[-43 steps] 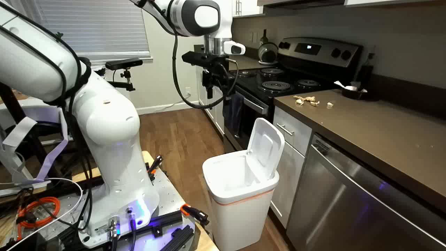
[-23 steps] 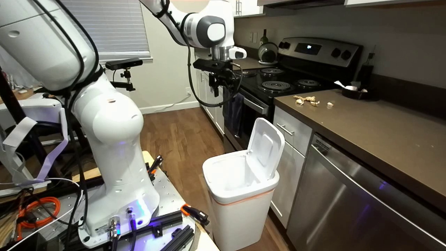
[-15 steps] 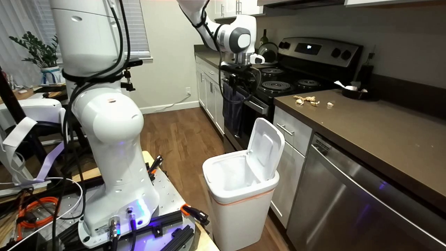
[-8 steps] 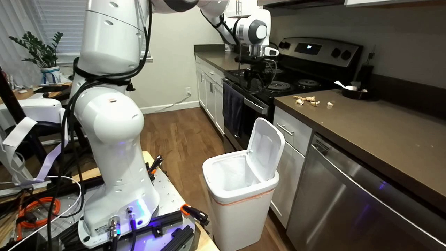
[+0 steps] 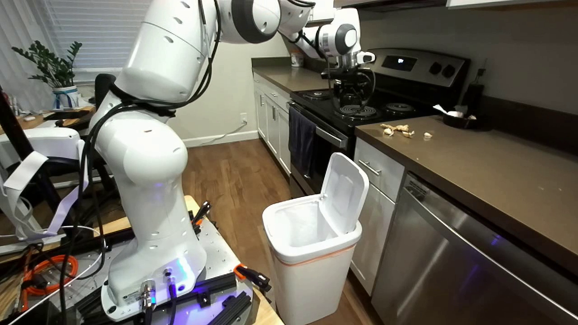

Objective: Pick one piece of paper on the counter and throw it in the bin

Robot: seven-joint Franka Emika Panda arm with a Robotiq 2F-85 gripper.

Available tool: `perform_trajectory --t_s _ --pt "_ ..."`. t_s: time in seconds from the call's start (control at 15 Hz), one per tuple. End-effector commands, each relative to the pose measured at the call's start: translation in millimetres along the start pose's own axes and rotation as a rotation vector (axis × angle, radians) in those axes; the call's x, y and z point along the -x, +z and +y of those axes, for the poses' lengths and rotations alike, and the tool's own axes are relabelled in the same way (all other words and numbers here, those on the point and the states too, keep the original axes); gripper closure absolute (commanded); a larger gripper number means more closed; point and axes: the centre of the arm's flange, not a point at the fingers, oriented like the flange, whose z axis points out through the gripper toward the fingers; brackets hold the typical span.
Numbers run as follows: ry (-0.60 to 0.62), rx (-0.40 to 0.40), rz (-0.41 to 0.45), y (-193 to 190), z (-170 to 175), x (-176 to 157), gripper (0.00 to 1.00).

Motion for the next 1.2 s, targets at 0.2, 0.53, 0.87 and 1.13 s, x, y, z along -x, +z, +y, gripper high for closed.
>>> perform_trajectory --t_s 0.2,0.53,0.87,1.13 --pt "0.071 0.043 0.193 15.4 41.8 -13.4 0.00" --pt "0.145 0.082 0.203 36.8 77.7 2.9 0.00" --pt "0.185 0.096 0.177 75.1 92.5 19.6 0.25" --pt "0.184 0.080 0.231 88.6 88.6 23.7 0.22"
